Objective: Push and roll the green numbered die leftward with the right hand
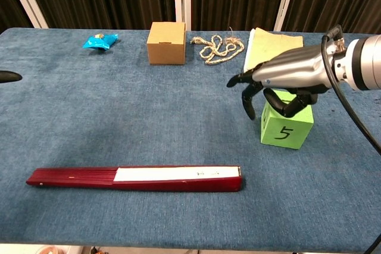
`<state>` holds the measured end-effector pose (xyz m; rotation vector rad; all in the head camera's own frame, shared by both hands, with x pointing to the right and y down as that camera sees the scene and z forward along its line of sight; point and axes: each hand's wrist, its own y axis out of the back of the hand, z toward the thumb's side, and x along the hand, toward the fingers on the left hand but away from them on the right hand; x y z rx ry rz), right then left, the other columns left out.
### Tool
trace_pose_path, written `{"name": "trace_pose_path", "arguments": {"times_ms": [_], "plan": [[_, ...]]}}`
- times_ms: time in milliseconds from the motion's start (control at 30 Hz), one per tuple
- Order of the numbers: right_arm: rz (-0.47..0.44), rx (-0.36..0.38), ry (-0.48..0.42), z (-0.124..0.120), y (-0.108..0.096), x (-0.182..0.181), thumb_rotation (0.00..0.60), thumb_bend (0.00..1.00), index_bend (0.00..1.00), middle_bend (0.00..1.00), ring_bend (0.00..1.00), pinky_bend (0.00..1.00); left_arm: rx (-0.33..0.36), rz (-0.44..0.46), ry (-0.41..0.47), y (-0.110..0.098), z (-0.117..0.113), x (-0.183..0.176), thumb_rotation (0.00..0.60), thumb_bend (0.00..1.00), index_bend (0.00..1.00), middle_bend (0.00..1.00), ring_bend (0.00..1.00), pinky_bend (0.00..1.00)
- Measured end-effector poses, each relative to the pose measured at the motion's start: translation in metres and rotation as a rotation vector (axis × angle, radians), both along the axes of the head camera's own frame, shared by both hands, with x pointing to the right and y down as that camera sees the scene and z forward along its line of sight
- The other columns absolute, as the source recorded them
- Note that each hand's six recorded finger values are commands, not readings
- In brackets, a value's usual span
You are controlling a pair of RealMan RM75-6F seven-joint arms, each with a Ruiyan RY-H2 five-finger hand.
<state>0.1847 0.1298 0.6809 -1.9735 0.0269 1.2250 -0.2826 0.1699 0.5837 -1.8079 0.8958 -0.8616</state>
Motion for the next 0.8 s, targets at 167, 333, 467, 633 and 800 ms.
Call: {"name": "trace_pose_path", "arguments": {"times_ms": [167, 333, 467, 633, 800], "plan": [[0.118, 0.058, -0.049, -0.006, -0.015, 0.005, 0.600, 0.22, 0.00, 0.00, 0.00, 0.00, 0.007, -0.015, -0.023, -0.002, 0.002, -0.007, 0.600, 0.06, 0.18, 0.16, 0.12, 0.16], [0.326, 0.133, -0.102, -0.025, -0.030, 0.045, 0.600, 0.22, 0.00, 0.00, 0.00, 0.00, 0.017, -0.073, -0.089, -0.007, 0.006, -0.029, 0.600, 0.06, 0.18, 0.16, 0.12, 0.16], [0.467, 0.217, -0.112, -0.043, -0.030, 0.096, 0.600, 0.22, 0.00, 0.00, 0.00, 0.00, 0.015, -0.142, -0.174, -0.009, 0.009, -0.056, 0.600, 0.06, 0.18, 0.16, 0.12, 0.16], [0.618, 0.359, -0.100, -0.066, -0.012, 0.169, 0.600, 0.22, 0.00, 0.00, 0.00, 0.00, -0.022, -0.267, -0.297, -0.006, 0.010, -0.100, 0.600, 0.06, 0.18, 0.16, 0.12, 0.16], [0.726, 0.472, -0.113, -0.088, 0.021, 0.233, 0.600, 0.22, 0.00, 0.00, 0.00, 0.00, -0.073, -0.386, -0.344, 0.012, 0.003, -0.138, 0.600, 0.06, 0.18, 0.16, 0.12, 0.16]]}}
